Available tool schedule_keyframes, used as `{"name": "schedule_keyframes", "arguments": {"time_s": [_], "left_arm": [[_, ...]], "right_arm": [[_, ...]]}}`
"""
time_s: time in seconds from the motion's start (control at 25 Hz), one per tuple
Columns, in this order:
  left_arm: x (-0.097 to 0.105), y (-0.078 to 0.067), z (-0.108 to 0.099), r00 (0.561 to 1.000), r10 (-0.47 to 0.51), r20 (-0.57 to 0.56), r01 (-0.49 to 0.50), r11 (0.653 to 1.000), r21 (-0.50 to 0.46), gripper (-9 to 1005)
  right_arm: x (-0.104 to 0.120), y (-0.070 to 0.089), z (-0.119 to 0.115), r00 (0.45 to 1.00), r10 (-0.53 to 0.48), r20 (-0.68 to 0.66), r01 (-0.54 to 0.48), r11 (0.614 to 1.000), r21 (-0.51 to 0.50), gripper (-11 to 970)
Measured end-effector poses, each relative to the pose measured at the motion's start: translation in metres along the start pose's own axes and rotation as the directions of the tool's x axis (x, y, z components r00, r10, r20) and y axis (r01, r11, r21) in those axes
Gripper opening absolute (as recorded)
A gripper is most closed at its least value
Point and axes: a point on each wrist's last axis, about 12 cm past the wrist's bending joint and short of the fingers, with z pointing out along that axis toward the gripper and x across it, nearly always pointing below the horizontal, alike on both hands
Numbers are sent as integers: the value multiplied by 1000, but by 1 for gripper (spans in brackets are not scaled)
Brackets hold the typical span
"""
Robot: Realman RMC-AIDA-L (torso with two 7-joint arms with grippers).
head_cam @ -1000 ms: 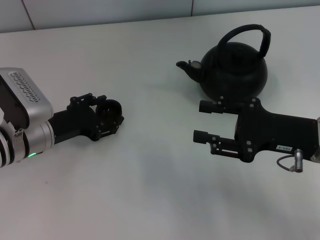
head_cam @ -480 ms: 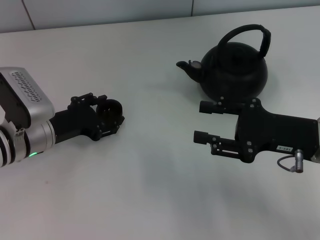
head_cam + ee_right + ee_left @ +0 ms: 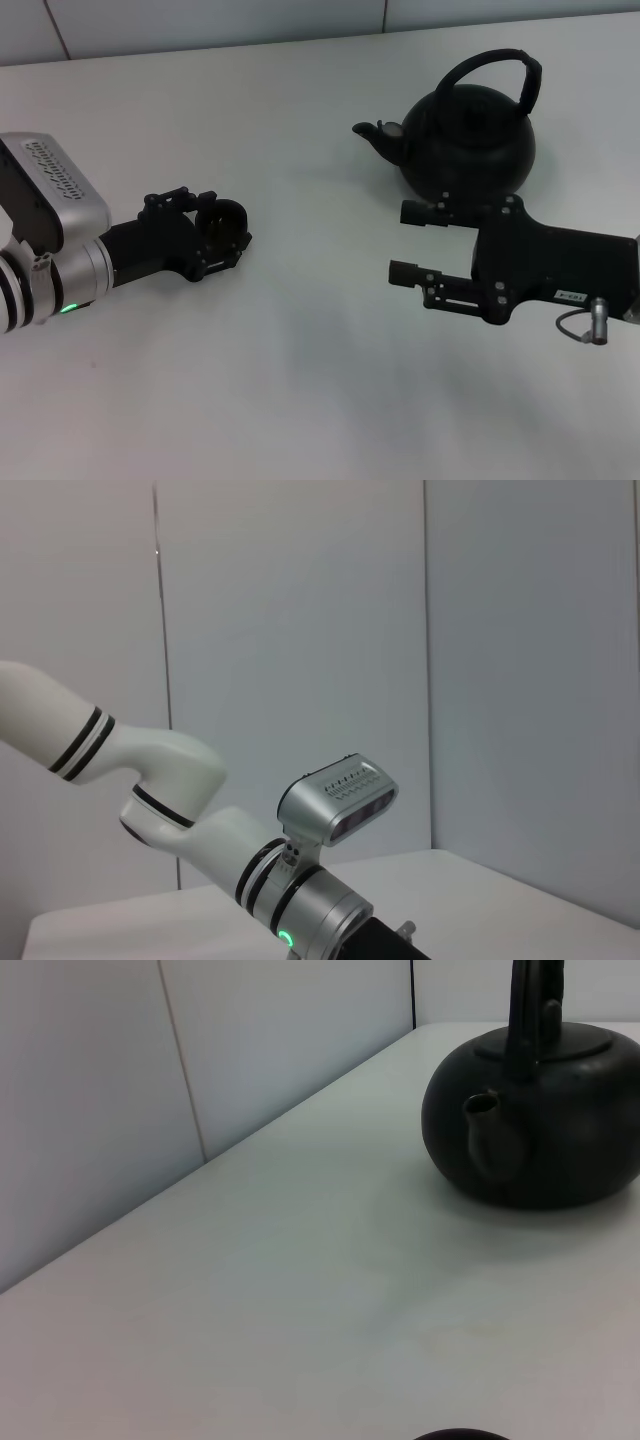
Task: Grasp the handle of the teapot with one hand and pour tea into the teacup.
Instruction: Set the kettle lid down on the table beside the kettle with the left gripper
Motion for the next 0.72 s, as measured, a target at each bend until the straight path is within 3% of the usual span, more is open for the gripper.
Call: {"name": "schedule_keyframes", "arguments": {"time_s": [0.72], "left_arm": [[1, -1, 1, 1000, -24, -8, 24, 1000, 4, 775]], "right_arm": [[1, 0, -2, 1000, -8, -3, 8, 1000, 6, 614]]}}
